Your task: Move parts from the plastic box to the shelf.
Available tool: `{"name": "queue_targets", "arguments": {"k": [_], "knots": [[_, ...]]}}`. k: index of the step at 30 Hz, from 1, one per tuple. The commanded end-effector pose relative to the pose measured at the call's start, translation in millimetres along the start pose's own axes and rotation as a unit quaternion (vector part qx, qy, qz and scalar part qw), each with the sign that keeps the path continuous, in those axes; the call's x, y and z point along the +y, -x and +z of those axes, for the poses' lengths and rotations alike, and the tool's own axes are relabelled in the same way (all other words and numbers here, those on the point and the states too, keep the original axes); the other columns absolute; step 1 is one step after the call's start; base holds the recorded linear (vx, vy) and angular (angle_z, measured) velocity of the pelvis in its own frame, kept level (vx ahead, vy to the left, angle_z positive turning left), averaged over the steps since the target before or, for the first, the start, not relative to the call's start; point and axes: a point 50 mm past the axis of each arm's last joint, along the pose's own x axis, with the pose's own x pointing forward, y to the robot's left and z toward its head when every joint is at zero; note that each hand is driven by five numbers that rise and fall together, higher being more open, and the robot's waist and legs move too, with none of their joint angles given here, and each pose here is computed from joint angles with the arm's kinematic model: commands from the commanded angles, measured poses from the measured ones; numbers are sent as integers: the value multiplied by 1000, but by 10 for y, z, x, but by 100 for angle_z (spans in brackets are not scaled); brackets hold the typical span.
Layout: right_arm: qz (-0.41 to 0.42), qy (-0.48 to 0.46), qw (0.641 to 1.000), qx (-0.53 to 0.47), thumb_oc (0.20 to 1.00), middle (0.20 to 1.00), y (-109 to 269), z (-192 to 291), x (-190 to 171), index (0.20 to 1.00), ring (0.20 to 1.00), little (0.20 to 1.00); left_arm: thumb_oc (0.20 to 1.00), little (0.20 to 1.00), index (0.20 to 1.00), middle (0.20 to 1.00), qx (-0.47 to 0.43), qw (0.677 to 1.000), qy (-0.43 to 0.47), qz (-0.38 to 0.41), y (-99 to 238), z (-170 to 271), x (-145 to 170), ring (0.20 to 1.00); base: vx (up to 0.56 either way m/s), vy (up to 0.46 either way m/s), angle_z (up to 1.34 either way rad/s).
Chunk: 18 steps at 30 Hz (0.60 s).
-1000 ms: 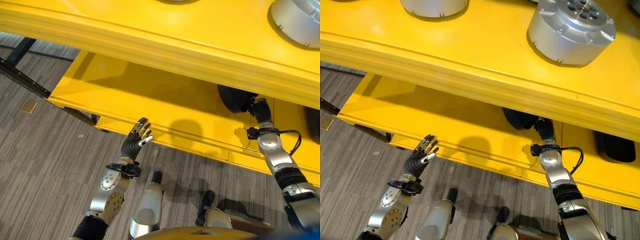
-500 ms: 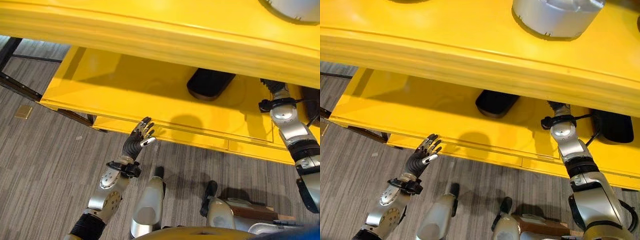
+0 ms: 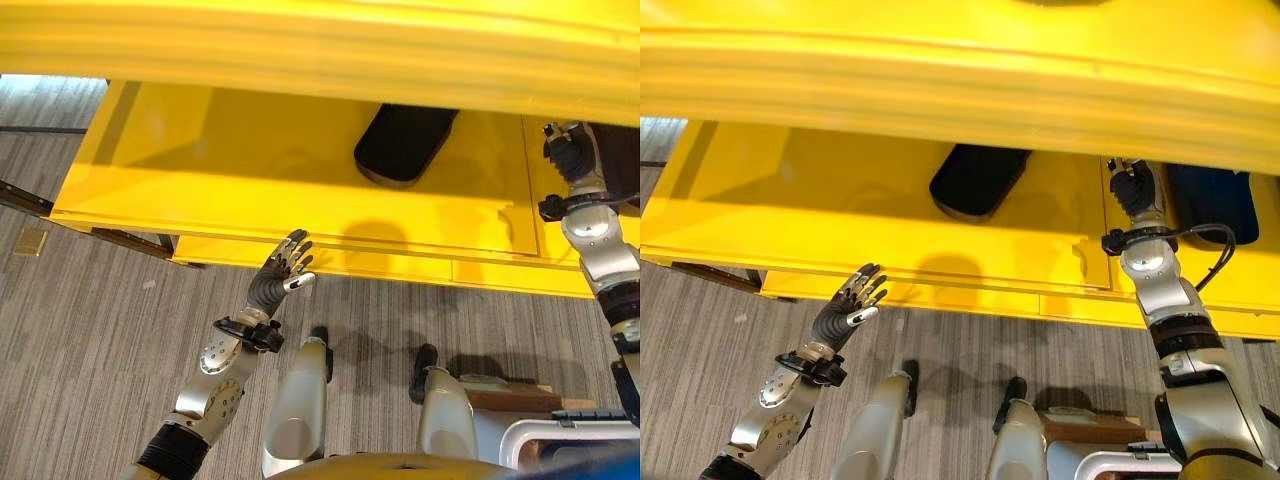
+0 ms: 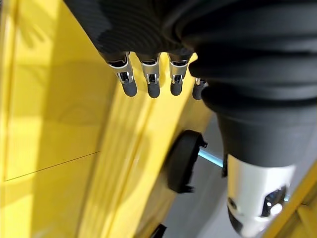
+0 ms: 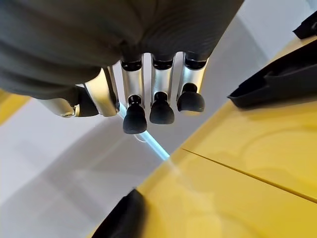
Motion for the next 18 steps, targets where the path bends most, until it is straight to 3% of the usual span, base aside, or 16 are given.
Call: {"name": "queue_targets", "arguments": {"k": [1, 18], "knots": [[-29, -28, 999, -34, 1000, 1000, -6, 107, -32, 1000, 1000, 1000, 1000, 1000, 1000, 1000, -35, 999, 7, -33, 27, 113, -107, 1000, -40, -10, 0], [79, -47, 978, -186, 1000, 1000, -38, 1020, 720, 1000, 1000, 1000, 1000, 1000, 1000, 1000, -37, 998, -1, -45, 13, 147, -161, 1000, -28, 9, -2]]}}
